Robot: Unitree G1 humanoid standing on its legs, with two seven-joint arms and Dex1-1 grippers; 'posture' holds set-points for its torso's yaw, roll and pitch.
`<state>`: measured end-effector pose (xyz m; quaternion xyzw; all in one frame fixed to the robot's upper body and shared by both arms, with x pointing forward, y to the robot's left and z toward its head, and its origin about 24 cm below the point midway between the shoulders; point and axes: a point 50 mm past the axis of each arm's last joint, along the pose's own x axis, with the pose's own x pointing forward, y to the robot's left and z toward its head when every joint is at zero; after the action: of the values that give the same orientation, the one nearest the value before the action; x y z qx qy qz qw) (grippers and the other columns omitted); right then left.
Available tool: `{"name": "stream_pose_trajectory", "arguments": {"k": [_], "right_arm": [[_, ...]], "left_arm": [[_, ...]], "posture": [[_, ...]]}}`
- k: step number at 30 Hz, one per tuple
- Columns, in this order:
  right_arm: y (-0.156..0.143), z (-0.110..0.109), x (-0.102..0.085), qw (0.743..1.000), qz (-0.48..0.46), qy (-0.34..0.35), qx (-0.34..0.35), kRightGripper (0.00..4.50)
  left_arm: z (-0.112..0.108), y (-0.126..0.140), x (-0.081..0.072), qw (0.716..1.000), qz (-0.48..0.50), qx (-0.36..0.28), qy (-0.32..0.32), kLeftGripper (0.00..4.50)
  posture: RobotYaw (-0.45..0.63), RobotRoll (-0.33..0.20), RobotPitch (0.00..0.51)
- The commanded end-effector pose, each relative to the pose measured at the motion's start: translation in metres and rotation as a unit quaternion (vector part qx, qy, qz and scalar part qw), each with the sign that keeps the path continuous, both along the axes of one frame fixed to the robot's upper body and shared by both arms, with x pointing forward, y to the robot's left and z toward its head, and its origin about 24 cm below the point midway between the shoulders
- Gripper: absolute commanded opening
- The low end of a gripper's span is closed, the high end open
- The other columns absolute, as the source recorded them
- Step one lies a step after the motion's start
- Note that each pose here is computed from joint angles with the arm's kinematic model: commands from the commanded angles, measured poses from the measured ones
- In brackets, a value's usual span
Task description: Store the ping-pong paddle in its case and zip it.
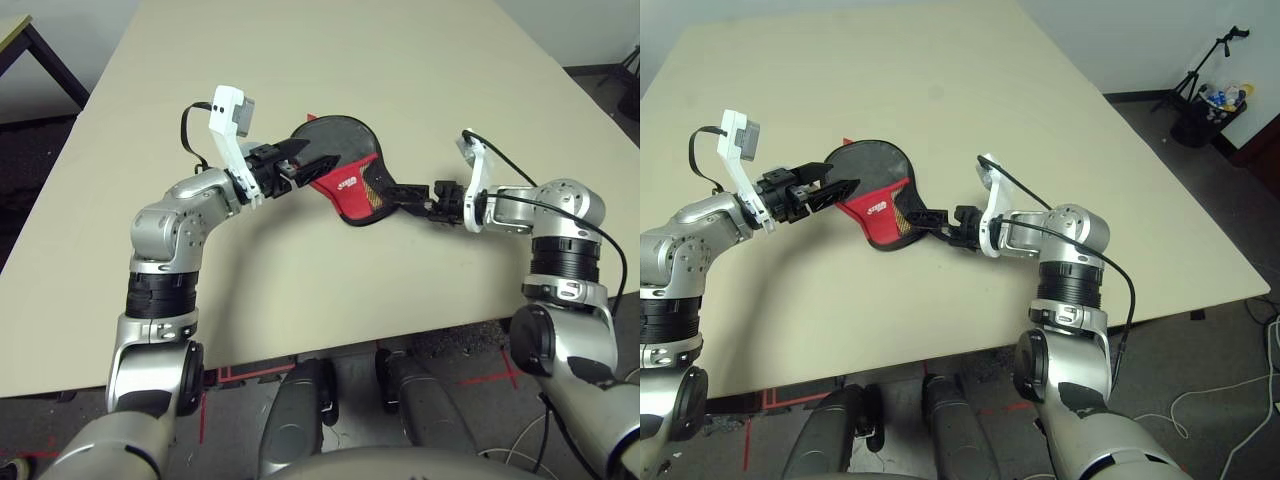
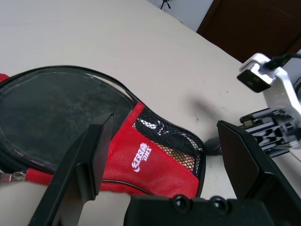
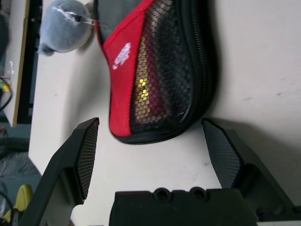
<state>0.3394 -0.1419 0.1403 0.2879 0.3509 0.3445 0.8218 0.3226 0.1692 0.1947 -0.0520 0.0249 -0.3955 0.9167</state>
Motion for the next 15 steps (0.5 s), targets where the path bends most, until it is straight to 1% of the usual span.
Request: {"name": "stream_pose_trajectory", "arguments": {"k": [1,5,11,15], "right_arm": [[0.003,-0.011,0.001,1.000,-0.004,0.018,-0.011,4.48],[0.011,-0.014,0.006,1.000,-0.012,0.014,-0.004,4.48],[0.033,-0.012,0.015,1.000,-0.009,0.010,0.026,4.48],[0.040,-0.013,0.017,1.000,-0.005,0.012,0.028,4.48]], "left_arm": [[-0.002,0.002,-0.003,1.000,0.006,0.001,0.004,4.50],[-0.001,0.002,-0.002,1.000,0.009,0.002,0.002,4.50],[-0.001,0.000,0.000,1.000,0.011,0.000,-0.001,4.50],[0.000,-0.001,0.001,1.000,0.012,-0.001,-0.002,4.50]], "posture": [[0.02,0.000,0.192],[0.02,0.000,0.194],[0.01,0.000,0.193],[0.02,0.000,0.194]]}}
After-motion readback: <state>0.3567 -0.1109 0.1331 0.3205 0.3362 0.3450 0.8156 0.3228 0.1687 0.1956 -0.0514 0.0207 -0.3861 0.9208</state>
